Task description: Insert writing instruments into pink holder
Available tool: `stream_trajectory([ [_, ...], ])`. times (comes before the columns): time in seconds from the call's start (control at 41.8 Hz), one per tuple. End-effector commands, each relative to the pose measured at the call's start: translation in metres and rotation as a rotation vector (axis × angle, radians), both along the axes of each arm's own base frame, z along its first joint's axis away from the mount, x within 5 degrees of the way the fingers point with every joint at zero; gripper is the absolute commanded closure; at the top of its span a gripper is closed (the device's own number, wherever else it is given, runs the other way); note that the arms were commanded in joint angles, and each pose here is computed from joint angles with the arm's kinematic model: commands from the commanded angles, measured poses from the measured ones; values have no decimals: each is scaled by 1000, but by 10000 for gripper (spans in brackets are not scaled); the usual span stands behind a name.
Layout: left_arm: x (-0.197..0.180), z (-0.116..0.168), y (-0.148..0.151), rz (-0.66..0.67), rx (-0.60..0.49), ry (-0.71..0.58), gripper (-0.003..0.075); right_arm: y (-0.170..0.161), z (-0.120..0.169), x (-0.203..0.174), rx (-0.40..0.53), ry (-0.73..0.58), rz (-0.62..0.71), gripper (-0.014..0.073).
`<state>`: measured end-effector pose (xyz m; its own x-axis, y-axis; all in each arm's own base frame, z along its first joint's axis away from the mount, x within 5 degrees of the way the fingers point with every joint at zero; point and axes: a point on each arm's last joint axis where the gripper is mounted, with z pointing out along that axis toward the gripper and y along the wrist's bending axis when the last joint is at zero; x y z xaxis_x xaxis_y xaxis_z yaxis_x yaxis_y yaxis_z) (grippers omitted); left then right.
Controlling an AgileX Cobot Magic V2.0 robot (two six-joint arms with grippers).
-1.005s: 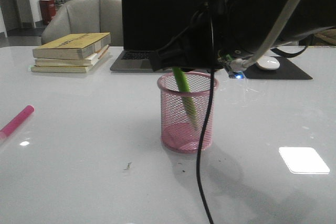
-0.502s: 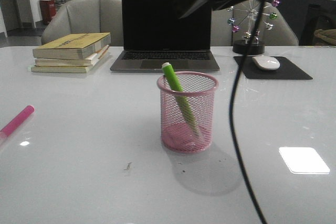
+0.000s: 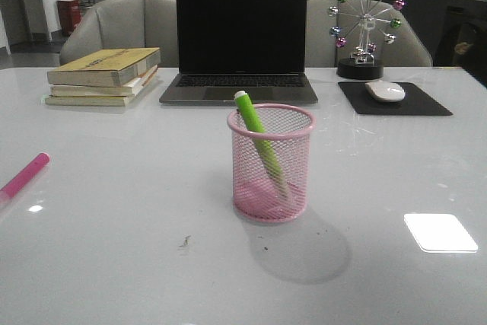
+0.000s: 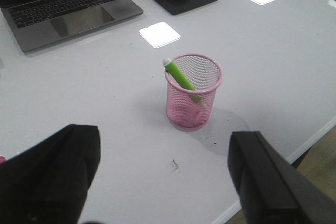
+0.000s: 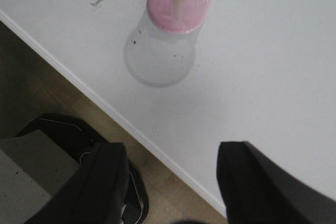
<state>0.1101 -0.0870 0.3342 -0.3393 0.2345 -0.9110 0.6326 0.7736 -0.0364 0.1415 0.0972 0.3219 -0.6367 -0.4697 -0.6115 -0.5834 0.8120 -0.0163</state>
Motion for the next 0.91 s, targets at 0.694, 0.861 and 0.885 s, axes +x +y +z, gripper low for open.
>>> stream_trajectory([
  [0.694,2,19,-3,7,-104,-82,160,-26,-4,-35,106,-150,-23,107],
  [0.861,13,19,3,70,-2,-23,160,-26,-4,-35,106,-150,-23,107],
  [0.885,18,20,3,84,21,-9,160,-26,-4,-35,106,-150,-23,107],
])
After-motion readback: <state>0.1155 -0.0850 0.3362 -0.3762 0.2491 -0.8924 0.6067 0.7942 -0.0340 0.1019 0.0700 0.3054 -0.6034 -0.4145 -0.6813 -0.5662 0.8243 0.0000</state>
